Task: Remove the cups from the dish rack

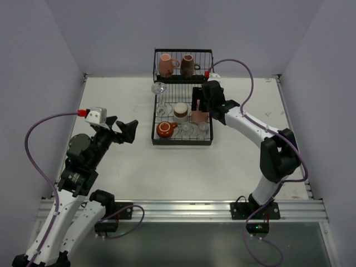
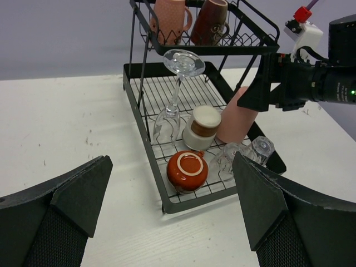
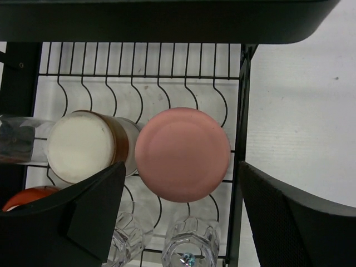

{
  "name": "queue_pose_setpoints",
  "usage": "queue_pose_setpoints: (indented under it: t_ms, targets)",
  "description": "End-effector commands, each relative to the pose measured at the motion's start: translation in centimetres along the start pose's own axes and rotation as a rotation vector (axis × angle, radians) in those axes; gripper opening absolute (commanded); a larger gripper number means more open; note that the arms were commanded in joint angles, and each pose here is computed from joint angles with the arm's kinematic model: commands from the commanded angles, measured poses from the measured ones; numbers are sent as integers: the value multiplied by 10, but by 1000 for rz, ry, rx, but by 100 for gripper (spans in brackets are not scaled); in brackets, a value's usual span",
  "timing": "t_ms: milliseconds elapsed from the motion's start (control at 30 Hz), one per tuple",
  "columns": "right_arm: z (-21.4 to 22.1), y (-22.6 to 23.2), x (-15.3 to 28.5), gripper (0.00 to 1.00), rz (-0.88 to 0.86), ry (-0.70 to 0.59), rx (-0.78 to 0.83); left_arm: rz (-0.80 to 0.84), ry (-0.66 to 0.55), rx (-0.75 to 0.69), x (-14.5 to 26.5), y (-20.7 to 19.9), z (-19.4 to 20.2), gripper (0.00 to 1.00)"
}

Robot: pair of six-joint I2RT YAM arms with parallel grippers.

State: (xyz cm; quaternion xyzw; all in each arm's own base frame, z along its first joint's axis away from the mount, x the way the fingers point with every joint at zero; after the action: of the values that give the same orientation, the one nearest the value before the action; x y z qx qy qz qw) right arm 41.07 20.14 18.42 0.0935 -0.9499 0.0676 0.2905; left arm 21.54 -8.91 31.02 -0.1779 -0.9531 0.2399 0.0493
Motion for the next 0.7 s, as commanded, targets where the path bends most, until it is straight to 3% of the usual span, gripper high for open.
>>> queue_pose_setpoints:
  t_ms: [0, 133, 267, 300, 667]
  targets:
    - [-28, -2, -4, 84, 33, -82, 3, 15, 2, 11, -3, -2, 0, 100]
    - [-29, -3, -10, 77, 50, -89, 13, 18, 5, 11, -4, -3, 1, 100]
    - [-30, -9, -4, 54, 79, -128, 3, 24, 14, 14, -6, -4, 1, 100]
    - [-37, -10, 4, 52, 77, -154, -6, 29, 15, 15, -6, -4, 2, 100]
    - [-69, -18, 94, 49, -25, -365, -100, 200, 79, 110, -9, -42, -11, 100]
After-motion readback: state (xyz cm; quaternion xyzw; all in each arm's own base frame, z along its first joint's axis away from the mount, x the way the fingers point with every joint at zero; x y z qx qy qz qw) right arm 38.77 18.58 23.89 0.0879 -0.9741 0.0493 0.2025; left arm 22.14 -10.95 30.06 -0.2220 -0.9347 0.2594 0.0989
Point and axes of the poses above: each gripper's point midway between its finger pads, its own x axis back along the fingers, its own y axis along the line the jaws close on, z = x × y, the point moved 4 cm from there along x, back along the fingers, and after that the axes turned 15 degrees about x, right-handed, at the moved point
